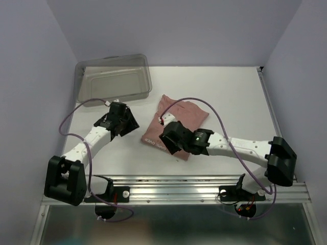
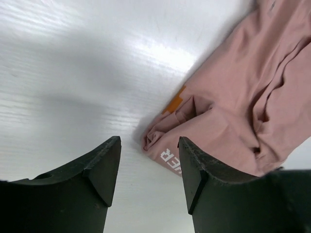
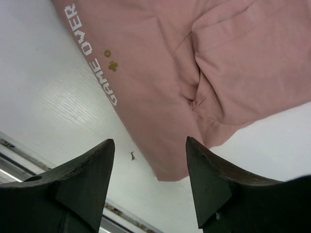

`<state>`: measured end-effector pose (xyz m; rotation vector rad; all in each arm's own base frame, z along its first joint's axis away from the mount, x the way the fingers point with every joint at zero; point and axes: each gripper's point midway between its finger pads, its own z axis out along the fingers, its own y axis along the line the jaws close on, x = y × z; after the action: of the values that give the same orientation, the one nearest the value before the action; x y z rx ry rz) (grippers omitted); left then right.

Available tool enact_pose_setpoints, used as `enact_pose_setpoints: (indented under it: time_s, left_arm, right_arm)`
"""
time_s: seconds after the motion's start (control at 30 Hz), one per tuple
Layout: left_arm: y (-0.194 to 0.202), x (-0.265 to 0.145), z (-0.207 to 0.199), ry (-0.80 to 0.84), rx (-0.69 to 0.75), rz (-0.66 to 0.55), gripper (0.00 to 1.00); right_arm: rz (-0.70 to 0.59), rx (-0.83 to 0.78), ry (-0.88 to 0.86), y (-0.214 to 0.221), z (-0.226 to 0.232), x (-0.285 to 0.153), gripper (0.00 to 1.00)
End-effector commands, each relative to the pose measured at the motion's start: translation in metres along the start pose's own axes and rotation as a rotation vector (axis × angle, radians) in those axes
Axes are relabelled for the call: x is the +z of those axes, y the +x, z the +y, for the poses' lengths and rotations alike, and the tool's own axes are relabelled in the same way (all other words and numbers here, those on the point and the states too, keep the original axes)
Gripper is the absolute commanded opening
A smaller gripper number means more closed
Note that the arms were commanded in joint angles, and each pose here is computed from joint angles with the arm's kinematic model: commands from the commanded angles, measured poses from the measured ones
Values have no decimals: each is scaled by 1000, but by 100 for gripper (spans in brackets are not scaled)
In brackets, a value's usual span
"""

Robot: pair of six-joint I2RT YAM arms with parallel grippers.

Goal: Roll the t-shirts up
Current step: Roll the T-shirt to the center of the board.

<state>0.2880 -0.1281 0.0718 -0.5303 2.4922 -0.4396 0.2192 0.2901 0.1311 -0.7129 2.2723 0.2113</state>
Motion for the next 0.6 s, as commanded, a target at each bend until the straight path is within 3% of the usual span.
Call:
enact_pose_setpoints:
  time_s: [0.0,0.13,0.57]
  left_arm:
    - [-60,-42,1,-30,3,-178,62]
    - [-88,-66,22,-75,-33,-250,62]
    - [-104,-81,47,-100,-97,-294,61]
  right_arm:
    - [-81,-287,128,-26,13,6,69]
    - [-69,-455,138,-18,29,23,73]
    - [-49,-558,94,2,49,60,77]
